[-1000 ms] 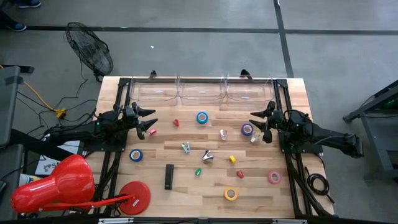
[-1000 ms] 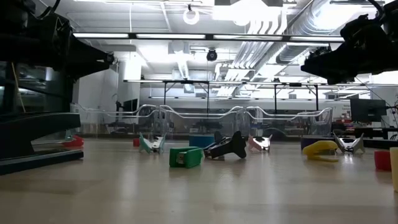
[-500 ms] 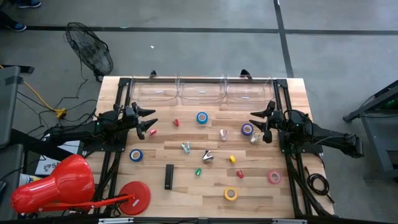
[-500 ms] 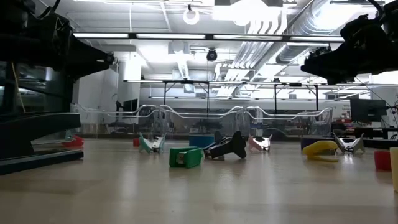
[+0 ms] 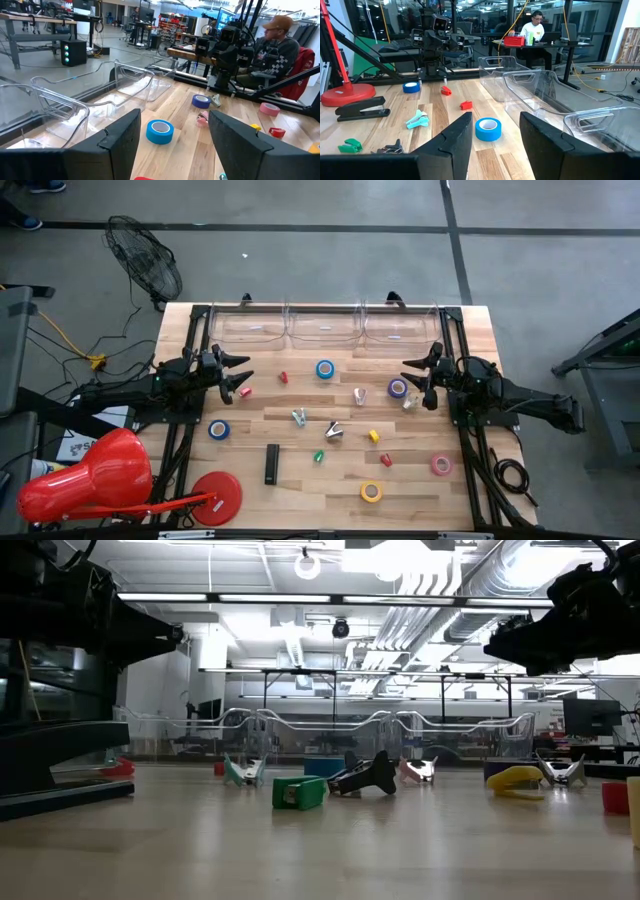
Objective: Pick and place Stapler, Stapler remover, tape
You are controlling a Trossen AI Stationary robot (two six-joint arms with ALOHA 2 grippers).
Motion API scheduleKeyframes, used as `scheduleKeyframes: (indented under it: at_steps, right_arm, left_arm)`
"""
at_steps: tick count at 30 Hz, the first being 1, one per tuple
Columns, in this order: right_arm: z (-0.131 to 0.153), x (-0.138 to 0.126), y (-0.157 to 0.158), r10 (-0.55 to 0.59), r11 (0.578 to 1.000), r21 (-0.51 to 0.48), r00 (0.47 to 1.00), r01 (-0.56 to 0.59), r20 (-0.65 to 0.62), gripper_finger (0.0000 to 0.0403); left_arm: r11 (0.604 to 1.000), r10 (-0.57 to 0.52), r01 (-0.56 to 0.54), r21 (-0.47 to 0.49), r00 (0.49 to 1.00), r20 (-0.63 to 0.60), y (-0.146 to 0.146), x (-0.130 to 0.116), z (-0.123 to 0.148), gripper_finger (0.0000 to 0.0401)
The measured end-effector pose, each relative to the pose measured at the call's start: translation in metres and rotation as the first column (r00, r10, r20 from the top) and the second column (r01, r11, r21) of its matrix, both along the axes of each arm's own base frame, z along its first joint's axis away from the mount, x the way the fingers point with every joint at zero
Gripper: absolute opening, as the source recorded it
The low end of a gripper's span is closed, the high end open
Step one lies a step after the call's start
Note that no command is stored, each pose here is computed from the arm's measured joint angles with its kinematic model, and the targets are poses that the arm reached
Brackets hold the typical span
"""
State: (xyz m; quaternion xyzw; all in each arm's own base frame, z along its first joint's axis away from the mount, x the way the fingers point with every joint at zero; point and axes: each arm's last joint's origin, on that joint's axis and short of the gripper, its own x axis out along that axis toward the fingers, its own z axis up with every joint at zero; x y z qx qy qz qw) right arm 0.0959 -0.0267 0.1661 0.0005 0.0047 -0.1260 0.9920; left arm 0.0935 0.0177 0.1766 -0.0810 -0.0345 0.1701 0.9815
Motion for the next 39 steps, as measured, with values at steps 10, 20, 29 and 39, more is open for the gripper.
scheduleKeyframes:
  at_steps: [10, 20, 29, 39]
  right_arm:
    - [0.0, 0.0, 0.0, 0.0, 1.0, 0.001, 1.0, 0.0, 0.0, 0.0156]
    - [0.001, 0.0, 0.0, 0.005, 0.998, 0.067, 1.0, -0.005, 0.009, 0.0156]
    - [0.019, 0.002, -0.003, -0.086, 0.913, 0.388, 0.99, 0.123, -0.112, 0.0156]
    - [0.034, 0.026, -0.01, -0.115, 0.742, 0.593, 0.931, 0.312, -0.346, 0.0156]
  left_arm:
    - [1.0, 0.0, 0.0, 0.0, 1.0, 0.0, 0.0, 0.0, 0.0, 0.023]
    - [1.0, 0.0, 0.0, 0.0, 1.0, 0.0, 0.0, 0.0, 0.0, 0.023]
    - [1.0, 0.0, 0.0, 0.0, 1.0, 0.0, 0.0, 0.0, 0.0, 0.023]
    - [1.0, 0.0, 0.0, 0.0, 1.0, 0.0, 0.0, 0.0, 0.0, 0.023]
